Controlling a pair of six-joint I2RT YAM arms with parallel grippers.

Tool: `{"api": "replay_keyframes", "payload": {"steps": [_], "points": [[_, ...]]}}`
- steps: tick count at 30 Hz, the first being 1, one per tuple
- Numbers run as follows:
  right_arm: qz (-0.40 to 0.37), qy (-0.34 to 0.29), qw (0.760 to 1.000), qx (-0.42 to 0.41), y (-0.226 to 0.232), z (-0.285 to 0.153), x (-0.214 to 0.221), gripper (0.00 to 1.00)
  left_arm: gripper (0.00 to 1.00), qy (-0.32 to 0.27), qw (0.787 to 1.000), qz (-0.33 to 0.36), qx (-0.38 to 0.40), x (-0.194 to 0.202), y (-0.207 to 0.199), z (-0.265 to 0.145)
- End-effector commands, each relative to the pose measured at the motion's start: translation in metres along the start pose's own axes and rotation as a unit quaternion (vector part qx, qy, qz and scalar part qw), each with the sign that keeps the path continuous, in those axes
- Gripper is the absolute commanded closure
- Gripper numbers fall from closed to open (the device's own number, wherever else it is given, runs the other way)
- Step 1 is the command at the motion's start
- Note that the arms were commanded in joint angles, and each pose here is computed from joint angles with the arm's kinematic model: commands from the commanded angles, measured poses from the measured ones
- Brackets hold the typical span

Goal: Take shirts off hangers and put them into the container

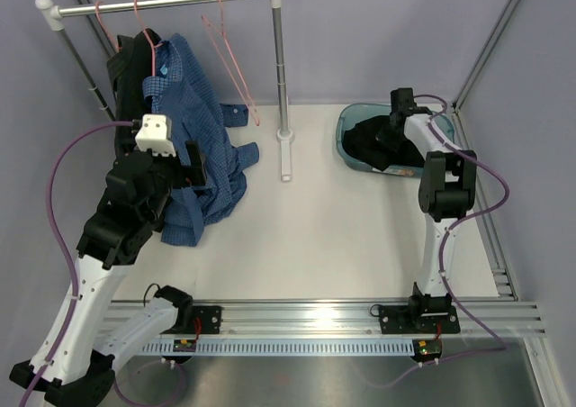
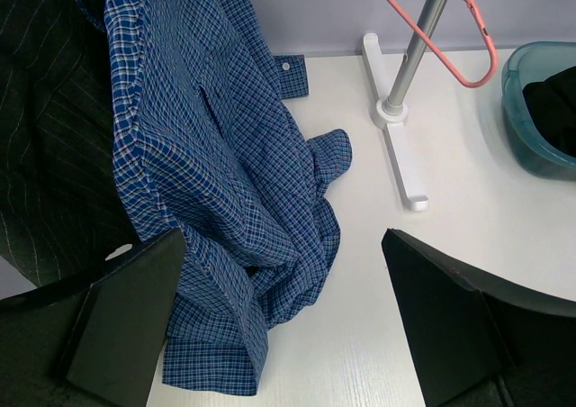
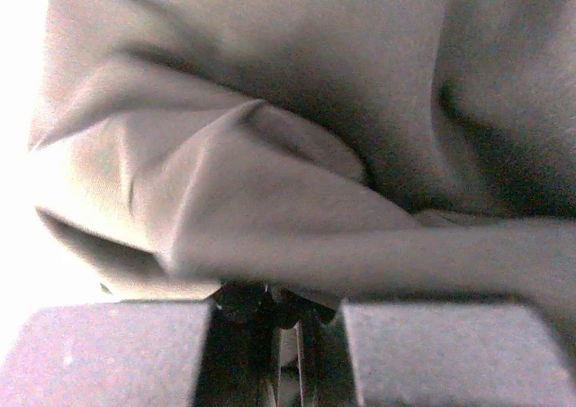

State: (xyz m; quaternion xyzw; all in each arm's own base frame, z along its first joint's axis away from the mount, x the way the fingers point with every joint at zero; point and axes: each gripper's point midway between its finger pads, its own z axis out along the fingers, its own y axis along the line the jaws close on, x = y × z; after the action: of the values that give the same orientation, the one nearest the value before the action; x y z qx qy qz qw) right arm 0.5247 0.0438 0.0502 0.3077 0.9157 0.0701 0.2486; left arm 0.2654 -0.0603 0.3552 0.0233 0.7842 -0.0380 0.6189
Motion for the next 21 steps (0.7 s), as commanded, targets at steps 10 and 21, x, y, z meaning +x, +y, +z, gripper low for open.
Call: {"api": "replay_keyframes", "payload": {"steps": [10,21], "points": [[-0.062,-0.104,0.988,-0.096,0.035,-0.126,-0.052,0.65,0.01,-0.037,0.999,-0.014,0.006,-0.025,-0.003,-0.002],[-0.094,-0.016,0.986,-0.134,0.036,-0.115,0.022,0.64,0.01,-0.039,0.999,-0.018,0.012,-0.027,-0.005,-0.002]]}}
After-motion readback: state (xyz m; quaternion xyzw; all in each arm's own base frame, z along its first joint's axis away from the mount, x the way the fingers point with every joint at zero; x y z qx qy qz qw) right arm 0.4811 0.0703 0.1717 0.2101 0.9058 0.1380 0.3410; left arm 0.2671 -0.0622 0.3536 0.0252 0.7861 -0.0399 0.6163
